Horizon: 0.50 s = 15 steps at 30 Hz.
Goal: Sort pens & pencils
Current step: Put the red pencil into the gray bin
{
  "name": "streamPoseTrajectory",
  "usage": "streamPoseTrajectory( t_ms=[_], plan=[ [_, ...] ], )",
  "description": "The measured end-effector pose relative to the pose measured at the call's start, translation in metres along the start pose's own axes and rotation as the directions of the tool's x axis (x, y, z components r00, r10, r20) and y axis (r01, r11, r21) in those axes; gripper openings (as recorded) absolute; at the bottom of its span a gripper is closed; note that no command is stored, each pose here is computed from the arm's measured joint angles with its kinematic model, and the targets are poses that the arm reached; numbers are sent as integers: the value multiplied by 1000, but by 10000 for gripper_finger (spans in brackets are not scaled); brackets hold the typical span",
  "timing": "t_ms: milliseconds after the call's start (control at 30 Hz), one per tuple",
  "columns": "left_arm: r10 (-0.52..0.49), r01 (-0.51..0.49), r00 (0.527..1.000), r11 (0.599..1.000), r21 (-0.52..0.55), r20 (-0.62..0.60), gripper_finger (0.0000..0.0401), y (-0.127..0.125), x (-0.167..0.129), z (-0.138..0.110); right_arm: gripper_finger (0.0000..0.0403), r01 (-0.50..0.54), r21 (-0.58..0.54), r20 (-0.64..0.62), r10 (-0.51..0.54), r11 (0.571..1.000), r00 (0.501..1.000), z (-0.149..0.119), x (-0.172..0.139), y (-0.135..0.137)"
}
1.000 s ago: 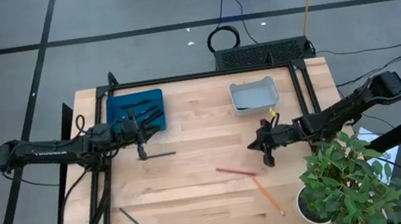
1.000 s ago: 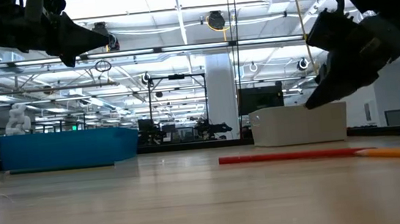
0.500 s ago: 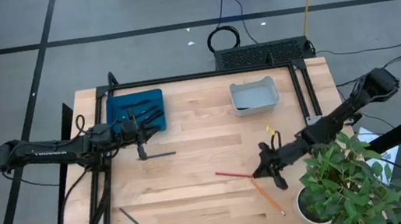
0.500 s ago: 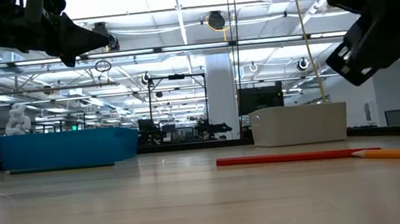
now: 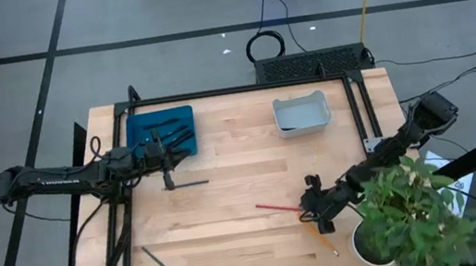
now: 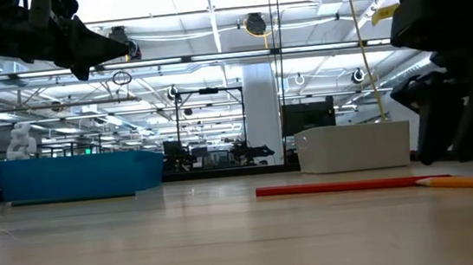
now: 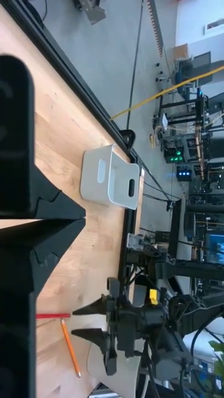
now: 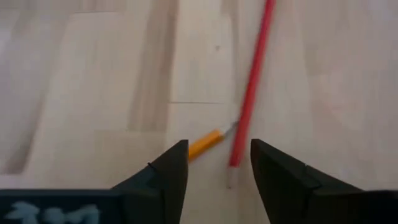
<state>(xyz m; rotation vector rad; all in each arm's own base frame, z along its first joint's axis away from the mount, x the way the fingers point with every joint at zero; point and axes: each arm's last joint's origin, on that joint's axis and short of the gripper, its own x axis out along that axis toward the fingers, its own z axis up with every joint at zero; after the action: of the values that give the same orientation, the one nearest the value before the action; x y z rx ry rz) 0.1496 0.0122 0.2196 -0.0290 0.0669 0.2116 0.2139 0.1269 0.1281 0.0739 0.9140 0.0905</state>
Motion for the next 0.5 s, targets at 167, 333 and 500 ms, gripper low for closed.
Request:
streamPoseTrajectory(
  t_ms=[167,333,500],
  plan=[
    [-2,2,1000,1000,-7,-1,4,0,0,0,154,29,2,0,-29,1000,1000,-1,0,-1],
    [-2,2,1000,1000,-6,-1,9,0,0,0,137,78,35,-86,-75,996,993,-10,-1,-5],
    [-3,3,1000,1000,-7,-1,3,0,0,0,129,66,37,-65,-64,997,996,-7,-1,-4]
  ],
)
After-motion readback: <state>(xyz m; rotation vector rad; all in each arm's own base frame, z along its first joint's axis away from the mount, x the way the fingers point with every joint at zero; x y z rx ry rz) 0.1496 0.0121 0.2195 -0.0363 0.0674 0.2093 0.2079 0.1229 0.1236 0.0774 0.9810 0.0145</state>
